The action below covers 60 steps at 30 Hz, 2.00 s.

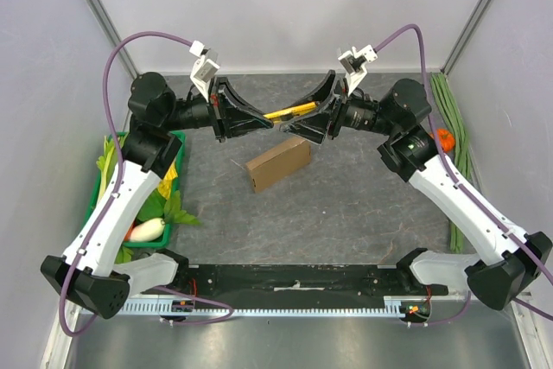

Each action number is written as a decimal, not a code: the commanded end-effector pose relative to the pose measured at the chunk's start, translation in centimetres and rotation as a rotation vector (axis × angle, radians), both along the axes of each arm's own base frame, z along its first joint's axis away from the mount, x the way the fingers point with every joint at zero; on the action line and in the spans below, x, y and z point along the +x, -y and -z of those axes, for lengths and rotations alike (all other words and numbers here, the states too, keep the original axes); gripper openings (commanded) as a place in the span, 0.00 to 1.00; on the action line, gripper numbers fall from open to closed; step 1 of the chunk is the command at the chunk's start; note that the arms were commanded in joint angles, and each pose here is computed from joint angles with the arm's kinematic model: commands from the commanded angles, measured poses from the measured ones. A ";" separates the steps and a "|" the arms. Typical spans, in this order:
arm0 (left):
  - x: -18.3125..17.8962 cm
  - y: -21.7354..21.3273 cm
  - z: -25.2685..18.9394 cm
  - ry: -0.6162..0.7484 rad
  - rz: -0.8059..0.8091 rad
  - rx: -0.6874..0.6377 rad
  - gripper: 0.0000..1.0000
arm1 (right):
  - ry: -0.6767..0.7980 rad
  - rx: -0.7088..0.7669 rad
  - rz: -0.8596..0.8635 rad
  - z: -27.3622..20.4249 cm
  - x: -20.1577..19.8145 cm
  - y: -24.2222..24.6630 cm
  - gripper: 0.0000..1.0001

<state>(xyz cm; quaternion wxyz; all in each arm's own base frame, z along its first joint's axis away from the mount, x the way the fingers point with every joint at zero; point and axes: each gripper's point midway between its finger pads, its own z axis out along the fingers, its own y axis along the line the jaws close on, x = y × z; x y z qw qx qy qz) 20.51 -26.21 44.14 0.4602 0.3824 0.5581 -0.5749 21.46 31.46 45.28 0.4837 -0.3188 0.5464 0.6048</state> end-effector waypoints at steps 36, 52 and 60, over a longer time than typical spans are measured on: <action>5.2 -2.6 2.0 -0.042 -0.404 0.102 0.77 | -0.117 -0.191 0.261 5.5 4.7 1.4 0.00; 15.7 -11.9 26.1 -0.699 -1.073 0.554 0.68 | -0.462 -0.775 0.591 23.8 7.7 7.6 0.00; 13.9 -9.3 33.8 -0.888 -0.897 0.608 0.59 | -0.506 -0.882 0.676 29.2 11.1 7.6 0.00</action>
